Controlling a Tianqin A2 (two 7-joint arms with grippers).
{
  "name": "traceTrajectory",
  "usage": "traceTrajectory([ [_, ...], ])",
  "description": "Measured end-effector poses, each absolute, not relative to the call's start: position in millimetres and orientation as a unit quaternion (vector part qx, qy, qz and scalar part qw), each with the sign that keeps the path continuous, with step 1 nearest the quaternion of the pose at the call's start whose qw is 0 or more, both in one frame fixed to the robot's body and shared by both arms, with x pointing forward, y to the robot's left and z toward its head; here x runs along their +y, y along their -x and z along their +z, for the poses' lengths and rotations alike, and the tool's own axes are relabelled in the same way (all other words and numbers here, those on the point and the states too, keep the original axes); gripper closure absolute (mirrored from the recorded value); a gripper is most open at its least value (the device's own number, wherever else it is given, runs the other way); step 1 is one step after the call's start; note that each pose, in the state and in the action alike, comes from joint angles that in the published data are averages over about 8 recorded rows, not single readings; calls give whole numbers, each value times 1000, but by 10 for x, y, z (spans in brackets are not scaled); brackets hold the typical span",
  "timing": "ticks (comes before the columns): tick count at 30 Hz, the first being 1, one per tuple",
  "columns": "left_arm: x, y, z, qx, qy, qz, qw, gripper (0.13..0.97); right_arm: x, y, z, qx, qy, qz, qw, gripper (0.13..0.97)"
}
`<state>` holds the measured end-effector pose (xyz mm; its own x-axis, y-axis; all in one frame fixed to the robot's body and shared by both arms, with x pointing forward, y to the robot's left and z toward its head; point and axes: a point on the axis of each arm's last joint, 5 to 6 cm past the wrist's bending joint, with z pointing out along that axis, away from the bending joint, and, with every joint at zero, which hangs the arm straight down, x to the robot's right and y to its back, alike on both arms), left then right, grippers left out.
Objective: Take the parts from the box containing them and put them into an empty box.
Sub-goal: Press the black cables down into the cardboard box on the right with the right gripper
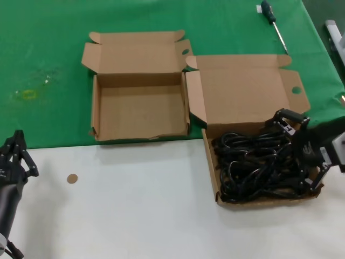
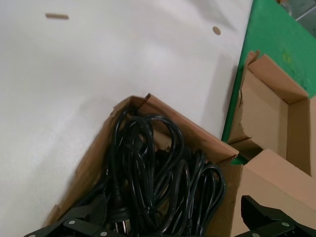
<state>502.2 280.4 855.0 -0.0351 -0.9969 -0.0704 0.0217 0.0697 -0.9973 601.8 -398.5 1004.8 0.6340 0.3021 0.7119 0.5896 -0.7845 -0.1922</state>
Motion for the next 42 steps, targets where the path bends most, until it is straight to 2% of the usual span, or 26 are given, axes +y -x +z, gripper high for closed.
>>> traceTrajectory([
  [15, 2804, -5022, 8550, 521, 468, -496, 513, 945, -3913, -6199, 9942, -254, 884, -340, 193, 171],
  [24, 2804, -5022, 8550, 521, 468, -496, 513, 945, -3914, -6217, 9896, -241, 890, -335, 195, 285],
  [32, 2804, -5022, 8550, 521, 468, -496, 513, 945, -3923, -6260, 9887, -239, 890, -343, 182, 469],
  [36, 2804, -5022, 8550, 521, 468, -496, 513, 945, -3932, -6266, 9884, -237, 891, -343, 178, 469],
  [42, 2804, -5022, 8550, 521, 468, -496, 513, 945, -3951, -6254, 9872, -233, 895, -339, 174, 635],
])
